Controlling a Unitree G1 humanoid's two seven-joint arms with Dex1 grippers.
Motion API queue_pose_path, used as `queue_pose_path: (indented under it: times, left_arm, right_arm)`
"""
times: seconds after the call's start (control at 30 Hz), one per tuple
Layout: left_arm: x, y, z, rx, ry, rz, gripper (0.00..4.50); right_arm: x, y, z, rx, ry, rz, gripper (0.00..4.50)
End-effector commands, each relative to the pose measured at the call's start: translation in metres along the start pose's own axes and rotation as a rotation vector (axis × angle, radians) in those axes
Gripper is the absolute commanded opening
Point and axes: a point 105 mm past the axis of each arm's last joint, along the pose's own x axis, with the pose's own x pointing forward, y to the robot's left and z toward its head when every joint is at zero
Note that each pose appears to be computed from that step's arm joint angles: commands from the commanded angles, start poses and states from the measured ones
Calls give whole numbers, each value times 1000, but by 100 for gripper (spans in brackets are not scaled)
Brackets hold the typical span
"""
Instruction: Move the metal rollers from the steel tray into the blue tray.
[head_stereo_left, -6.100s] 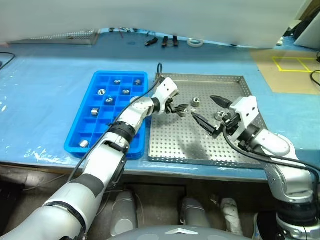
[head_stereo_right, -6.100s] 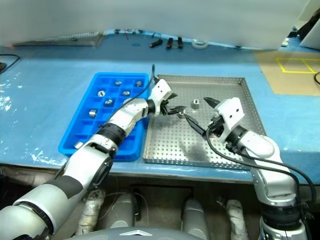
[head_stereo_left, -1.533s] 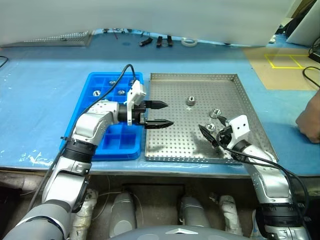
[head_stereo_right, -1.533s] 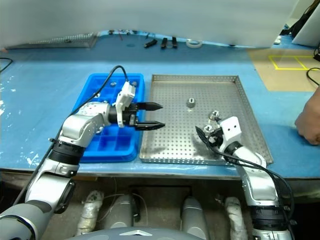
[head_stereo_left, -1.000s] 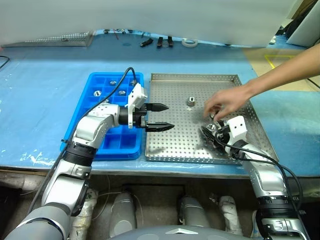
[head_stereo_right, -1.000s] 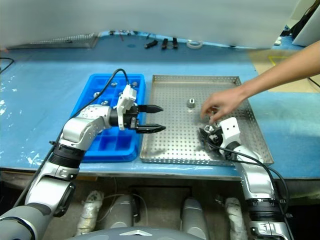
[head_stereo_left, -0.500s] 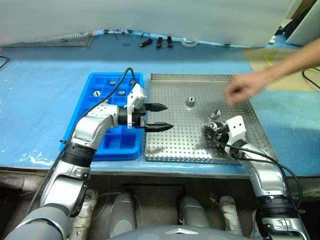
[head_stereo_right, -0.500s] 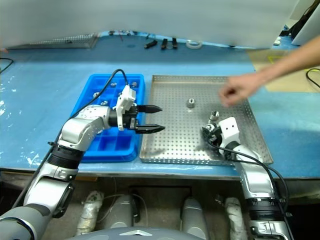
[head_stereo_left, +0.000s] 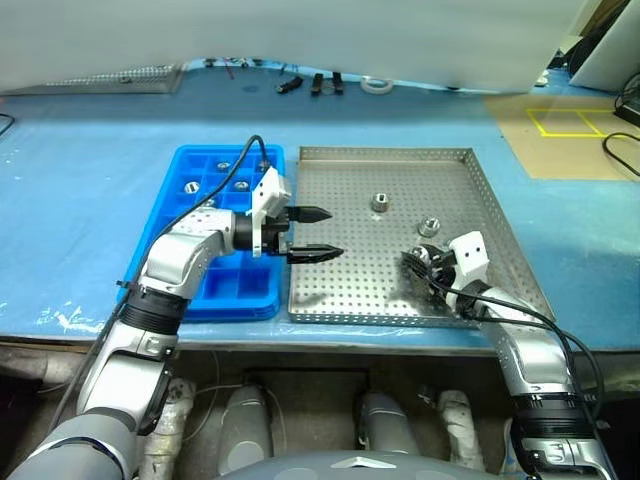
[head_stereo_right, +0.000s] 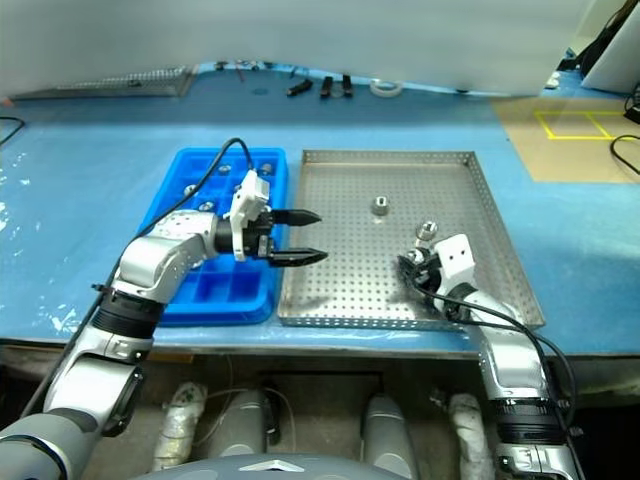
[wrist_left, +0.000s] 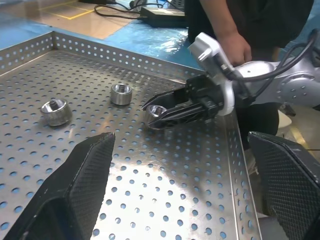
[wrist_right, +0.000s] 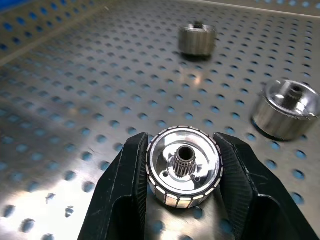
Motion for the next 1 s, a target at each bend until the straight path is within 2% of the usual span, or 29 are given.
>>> queue_pose_path:
  times: [0.03,0.17,0.37,0.47,0.63,0.77,1.0]
  left_arm:
    - [-19,0,18,56,-27,36,450]
    - [-42,3,12,42,-16,142,450]
    - [-91,6,-8,22,21,413,450]
    - [-113,-7,-13,-8,12,506,450]
    - [-133,-30,-16,-41,2,606,450]
    - [-137,-37,-17,-45,-4,661,450]
    - [-128,-45,-12,-59,-24,640,450]
  right_arm:
    - [5,24,64,-49,-176,143,162]
    - [16,51,93,-104,-214,307,162]
    - [48,87,105,-146,-217,503,162]
    - [64,105,107,-166,-214,600,162]
    - [81,134,110,-184,-221,737,162]
    - [103,151,112,-205,-234,751,162]
    - [135,150,106,-253,-195,671,162]
